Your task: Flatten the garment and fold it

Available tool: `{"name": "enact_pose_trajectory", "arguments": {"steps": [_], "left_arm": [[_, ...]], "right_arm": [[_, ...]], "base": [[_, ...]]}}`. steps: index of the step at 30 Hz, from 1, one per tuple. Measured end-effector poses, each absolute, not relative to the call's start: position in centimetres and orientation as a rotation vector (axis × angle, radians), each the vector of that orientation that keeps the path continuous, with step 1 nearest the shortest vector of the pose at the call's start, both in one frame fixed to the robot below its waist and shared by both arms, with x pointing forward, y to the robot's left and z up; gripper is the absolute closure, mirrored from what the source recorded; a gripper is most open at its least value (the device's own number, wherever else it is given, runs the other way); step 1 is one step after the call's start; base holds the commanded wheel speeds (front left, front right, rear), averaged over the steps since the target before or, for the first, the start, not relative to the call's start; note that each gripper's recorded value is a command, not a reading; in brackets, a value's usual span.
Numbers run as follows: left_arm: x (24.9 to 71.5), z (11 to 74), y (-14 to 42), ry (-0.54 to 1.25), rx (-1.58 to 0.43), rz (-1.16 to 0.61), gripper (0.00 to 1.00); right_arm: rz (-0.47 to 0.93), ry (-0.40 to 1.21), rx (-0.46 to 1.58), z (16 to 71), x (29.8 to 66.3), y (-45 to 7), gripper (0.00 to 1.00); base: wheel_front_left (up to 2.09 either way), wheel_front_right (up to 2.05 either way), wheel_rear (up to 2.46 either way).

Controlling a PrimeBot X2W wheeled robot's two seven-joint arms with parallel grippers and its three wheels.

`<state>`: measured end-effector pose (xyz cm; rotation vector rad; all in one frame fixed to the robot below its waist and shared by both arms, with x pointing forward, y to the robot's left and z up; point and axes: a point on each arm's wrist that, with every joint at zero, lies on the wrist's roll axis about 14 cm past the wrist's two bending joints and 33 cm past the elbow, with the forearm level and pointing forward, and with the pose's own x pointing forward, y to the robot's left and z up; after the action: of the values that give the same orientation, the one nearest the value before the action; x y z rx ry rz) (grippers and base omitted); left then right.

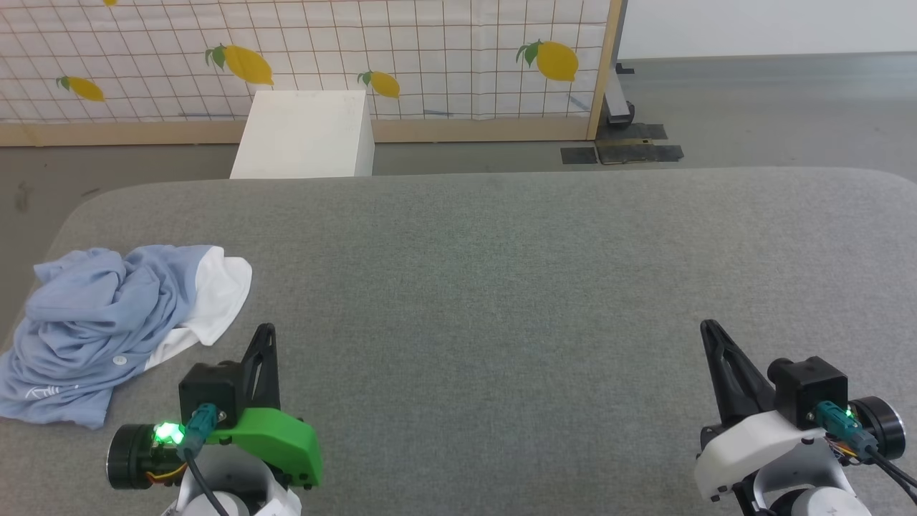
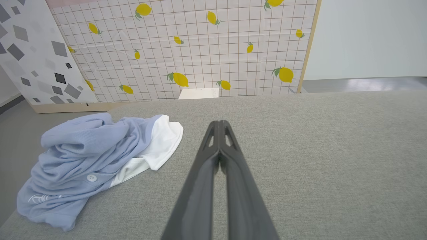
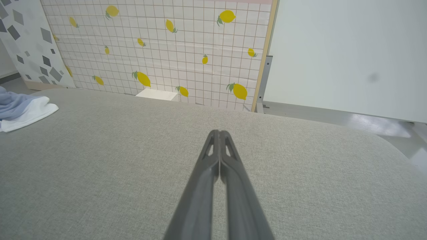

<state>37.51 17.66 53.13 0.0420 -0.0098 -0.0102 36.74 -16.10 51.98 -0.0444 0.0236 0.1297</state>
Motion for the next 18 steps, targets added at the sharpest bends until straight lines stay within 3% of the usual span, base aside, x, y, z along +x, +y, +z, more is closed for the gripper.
{"name": "enact_pose_trajectory", "arguments": {"steps": [18], "left_arm": [[37.51,53.13,17.66,-0.010,0.042,-0.010,1.00]], "right_arm": [[0.130,0.024,-0.044,51.98,36.74,-16.11,1.00]], "base": [[0.00,0.00,0.00]]}}
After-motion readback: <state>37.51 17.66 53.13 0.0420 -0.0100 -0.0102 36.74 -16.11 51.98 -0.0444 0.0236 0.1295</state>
